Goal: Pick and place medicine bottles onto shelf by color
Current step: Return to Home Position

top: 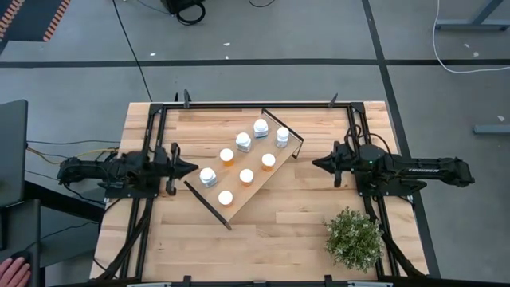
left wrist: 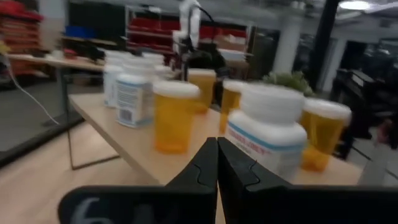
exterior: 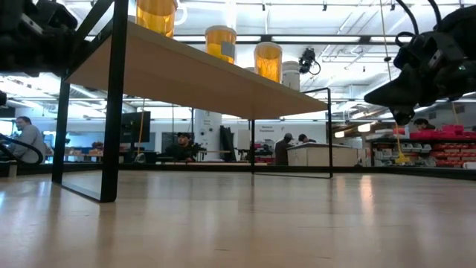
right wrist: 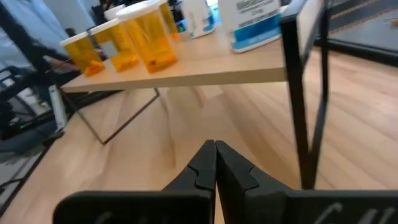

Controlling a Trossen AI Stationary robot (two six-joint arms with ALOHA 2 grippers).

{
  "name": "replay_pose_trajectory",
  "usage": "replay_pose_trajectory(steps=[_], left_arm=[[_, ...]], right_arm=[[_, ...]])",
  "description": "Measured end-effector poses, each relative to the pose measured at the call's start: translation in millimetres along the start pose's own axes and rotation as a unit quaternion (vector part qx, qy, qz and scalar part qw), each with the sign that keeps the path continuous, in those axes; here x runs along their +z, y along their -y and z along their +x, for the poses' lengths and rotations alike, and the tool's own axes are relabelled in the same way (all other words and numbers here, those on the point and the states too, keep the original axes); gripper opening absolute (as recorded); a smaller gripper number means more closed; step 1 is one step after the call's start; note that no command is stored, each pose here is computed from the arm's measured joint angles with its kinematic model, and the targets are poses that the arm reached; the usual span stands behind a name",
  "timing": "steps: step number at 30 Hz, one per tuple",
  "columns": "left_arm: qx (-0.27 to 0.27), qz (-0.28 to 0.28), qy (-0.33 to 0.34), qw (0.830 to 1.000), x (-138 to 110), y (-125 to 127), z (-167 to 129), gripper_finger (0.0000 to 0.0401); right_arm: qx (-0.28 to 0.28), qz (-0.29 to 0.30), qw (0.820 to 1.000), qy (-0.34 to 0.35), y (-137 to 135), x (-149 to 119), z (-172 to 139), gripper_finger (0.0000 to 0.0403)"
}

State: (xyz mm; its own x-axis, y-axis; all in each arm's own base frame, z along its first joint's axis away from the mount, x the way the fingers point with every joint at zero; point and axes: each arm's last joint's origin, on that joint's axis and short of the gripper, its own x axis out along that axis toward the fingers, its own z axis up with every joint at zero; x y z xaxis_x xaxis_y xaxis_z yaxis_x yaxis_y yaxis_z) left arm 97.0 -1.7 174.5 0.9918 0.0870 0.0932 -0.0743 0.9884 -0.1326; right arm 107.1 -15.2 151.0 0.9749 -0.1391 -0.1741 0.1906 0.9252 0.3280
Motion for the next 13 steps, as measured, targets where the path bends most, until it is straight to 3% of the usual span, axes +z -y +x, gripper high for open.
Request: replay_pose_trajectory(steps=[13], left_arm=[[-0.009,0.019,-0.021,1.0,-3.9,0.2,-0.1,0.004]], right_arm=[[0.013,-0.031,0.999,-0.006,-0.7,-0.5,0.0,0.001]])
